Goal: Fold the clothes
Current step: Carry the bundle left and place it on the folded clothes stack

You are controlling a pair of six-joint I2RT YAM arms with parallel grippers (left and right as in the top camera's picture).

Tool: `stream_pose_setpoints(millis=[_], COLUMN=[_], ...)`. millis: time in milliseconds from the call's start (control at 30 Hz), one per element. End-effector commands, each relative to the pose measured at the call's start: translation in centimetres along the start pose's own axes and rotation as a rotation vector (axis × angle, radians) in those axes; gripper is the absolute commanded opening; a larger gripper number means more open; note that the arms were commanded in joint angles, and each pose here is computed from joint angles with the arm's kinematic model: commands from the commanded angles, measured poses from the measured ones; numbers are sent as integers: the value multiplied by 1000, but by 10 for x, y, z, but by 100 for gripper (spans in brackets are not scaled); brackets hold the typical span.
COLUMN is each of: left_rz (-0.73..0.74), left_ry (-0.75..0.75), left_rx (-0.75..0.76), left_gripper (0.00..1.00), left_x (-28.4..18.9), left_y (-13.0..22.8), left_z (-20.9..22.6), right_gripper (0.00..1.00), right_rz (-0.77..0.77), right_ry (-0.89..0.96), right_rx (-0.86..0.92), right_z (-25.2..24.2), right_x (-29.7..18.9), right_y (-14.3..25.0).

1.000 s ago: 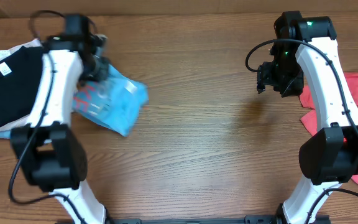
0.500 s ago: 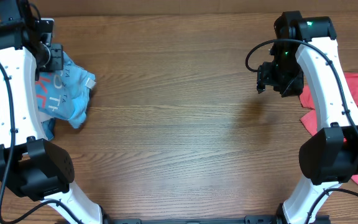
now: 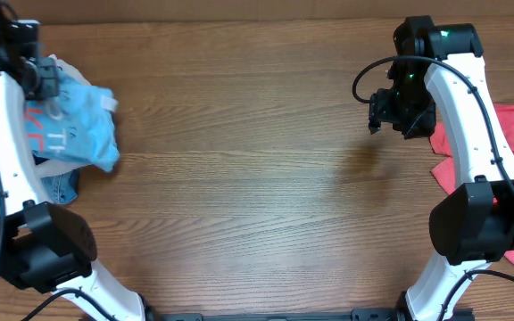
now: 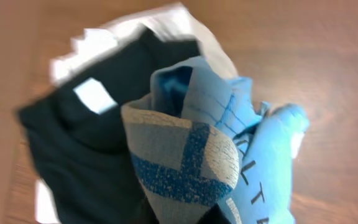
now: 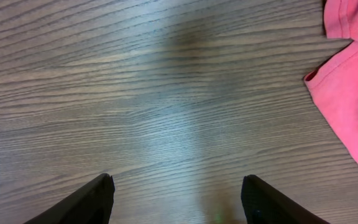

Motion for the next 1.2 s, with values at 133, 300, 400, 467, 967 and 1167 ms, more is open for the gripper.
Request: stream_pose_setpoints(millis=[133, 300, 400, 467, 967, 1167], left_rz=[-170, -158, -124, -111, -179, -174], left_ry=[-72, -89, -84, -80, -86, -133], left_rx=[-81, -121, -139, -149, -223, -303], left_gripper=[8, 8, 7, 6, 4, 4], left_x=[-16, 4, 21, 31, 32, 31], left_y=[-11, -4, 4, 8, 8, 16], left_z=[54, 76, 84, 88, 110, 126], right_gripper=[69, 70, 70, 69, 70, 70], right_rz=[-19, -19, -18, -18, -15, -15], right_ry=[-14, -14, -14, -14, -13, -13], right_rx=[-5, -2, -2, -2, 2, 2], right_z=[1, 1, 1, 1, 0, 0], right_x=[-5, -5, -5, -5, -5, -5], right_y=[-1, -1, -1, -1, 0, 0])
Point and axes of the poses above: each gripper's point midway between its finger pads, its own x axis out along the fingers, its own z axis along the line the jaws close on, y = z × x, the point moved 7 cm from there along -x, back along the fingers, and after that the axes turned 9 degrees about x, right-handed, at the moved point
